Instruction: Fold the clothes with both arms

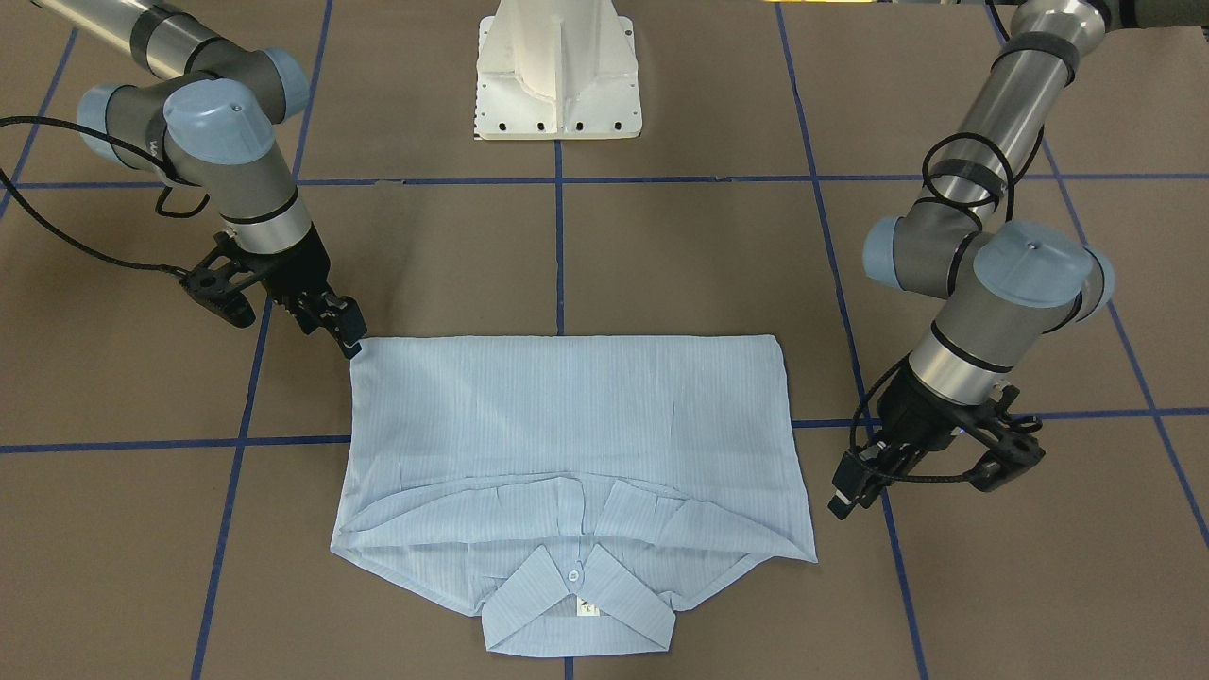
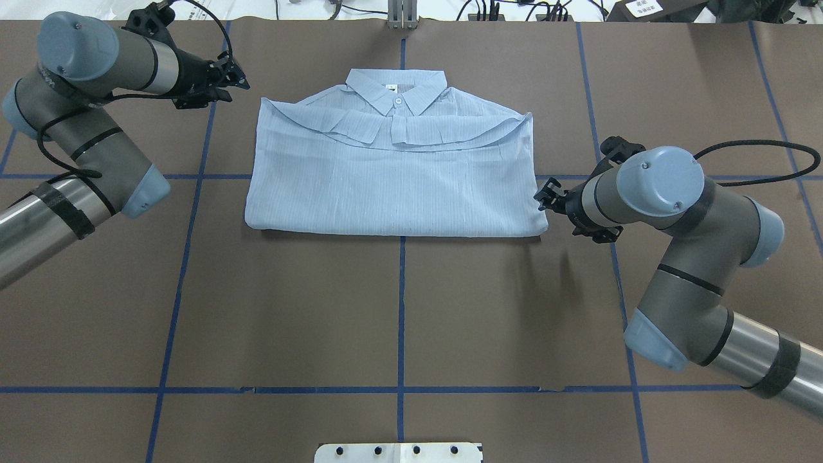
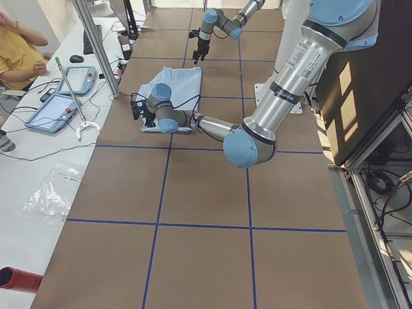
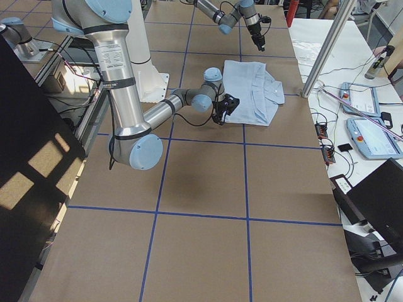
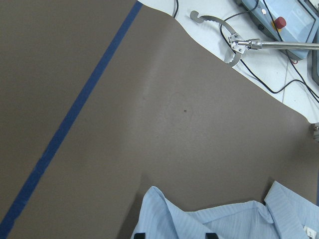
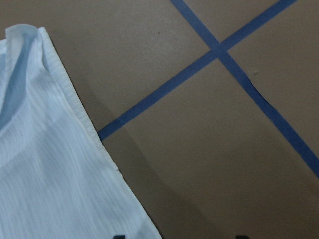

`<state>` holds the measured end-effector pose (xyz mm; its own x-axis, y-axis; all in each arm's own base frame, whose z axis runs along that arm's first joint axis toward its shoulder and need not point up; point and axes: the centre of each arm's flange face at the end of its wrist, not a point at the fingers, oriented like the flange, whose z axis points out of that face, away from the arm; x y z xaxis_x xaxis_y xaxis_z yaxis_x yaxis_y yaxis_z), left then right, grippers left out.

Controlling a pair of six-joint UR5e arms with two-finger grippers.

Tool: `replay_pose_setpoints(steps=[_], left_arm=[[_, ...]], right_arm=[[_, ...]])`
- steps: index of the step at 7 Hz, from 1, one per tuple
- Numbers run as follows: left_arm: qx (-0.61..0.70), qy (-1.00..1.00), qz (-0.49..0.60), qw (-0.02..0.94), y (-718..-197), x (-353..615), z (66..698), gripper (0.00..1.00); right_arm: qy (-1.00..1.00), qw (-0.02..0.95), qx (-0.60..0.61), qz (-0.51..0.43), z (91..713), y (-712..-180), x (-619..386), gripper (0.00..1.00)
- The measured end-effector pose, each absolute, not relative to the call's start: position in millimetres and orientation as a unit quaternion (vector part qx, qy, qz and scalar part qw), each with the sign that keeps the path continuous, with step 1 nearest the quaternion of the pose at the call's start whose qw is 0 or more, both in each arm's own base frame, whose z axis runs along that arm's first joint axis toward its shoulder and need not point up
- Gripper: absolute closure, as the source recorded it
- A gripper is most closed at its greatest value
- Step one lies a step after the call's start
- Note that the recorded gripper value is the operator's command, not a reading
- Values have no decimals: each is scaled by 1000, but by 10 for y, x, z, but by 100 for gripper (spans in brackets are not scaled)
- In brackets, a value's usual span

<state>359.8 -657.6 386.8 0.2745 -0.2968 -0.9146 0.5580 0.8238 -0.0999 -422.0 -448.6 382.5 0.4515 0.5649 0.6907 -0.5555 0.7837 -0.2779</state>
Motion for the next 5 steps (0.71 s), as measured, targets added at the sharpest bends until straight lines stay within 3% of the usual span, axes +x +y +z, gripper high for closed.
replay_pose_setpoints(steps=[2, 3, 4, 5], left_arm=[[142, 532, -268, 791, -6619, 3506, 3897, 50], [145, 531, -267, 791, -6626, 3487, 3896, 50], [147, 531, -266, 791, -6623, 3479, 3893, 50], [148, 531, -266, 791, -6613, 3467, 3902, 50]], right_arm=[[-405, 855, -10, 323, 3830, -4449, -4397, 27], [-401, 858, -11, 321, 3850, -4448, -4475, 46], [-398, 859, -11, 321, 3873, -4447, -4518, 99], [-398, 859, -10, 321, 3872, -4444, -4541, 100]])
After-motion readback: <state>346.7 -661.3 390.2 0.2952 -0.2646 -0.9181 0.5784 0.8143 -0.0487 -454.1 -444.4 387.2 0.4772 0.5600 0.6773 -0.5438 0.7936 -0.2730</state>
